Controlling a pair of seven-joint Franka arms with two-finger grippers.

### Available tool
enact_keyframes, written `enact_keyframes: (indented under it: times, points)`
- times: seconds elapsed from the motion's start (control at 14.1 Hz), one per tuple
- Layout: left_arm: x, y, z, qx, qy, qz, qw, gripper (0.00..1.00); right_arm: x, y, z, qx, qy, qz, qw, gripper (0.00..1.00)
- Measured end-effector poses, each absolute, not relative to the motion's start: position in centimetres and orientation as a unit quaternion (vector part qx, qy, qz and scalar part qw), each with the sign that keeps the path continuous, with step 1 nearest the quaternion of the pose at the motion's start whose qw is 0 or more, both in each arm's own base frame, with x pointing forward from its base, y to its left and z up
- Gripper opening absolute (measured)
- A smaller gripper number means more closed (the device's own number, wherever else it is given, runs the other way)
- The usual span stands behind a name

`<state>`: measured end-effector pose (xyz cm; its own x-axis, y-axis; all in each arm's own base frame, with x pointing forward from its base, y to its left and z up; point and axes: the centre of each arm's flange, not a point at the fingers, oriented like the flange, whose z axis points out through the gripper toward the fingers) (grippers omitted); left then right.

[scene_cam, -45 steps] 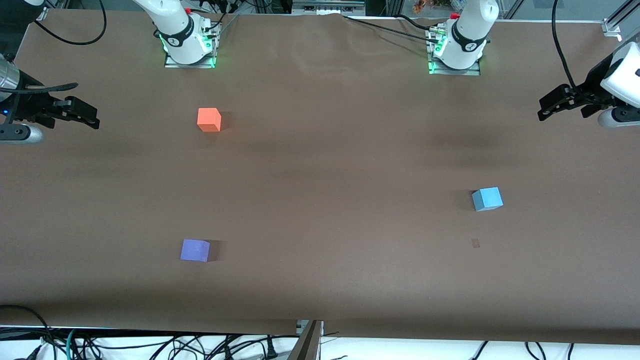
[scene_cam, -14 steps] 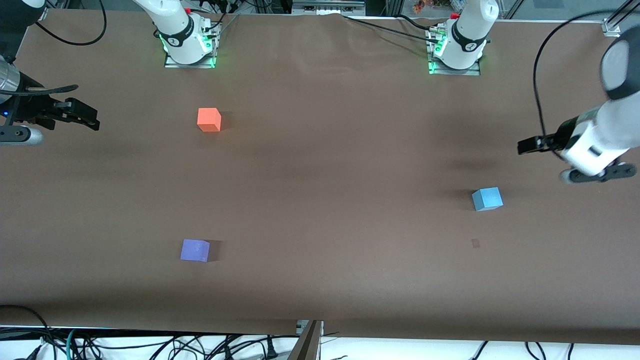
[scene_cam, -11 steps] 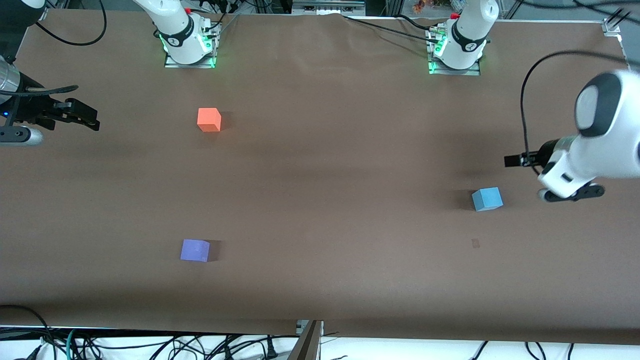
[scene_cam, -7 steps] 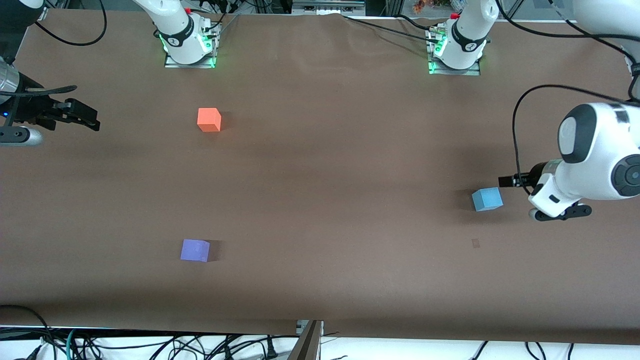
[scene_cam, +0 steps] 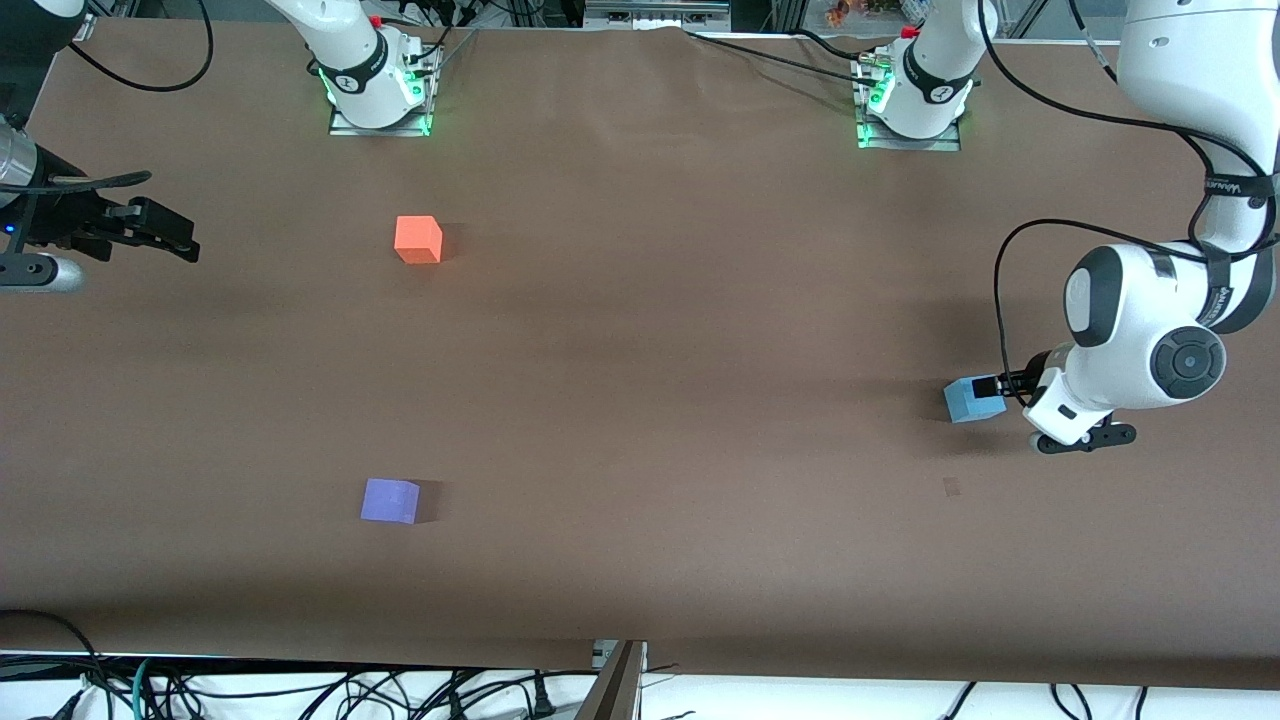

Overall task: Place blue block between orange and purple blocks
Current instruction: 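Lower the left gripper and close it on the light-blue cube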

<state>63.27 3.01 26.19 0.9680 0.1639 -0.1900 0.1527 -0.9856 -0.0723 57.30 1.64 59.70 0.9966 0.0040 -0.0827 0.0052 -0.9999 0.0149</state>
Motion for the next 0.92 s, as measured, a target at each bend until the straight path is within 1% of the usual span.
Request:
enact_keyframes:
  times: [0.28, 0.92]
  points:
    - [63.9, 2.8, 23.2, -0.994, -0.077, 0.079, 0.027, 1.0, 57.3, 1.6, 59.7, 0.999, 0.002, -0.041, 0.007, 1.0]
    - [63.3, 2.4, 19.9, -0.993, -0.067, 0.089, 0.027, 1.0, 57.3, 1.6, 59.7, 0.999, 0.002, -0.041, 0.007, 1.0]
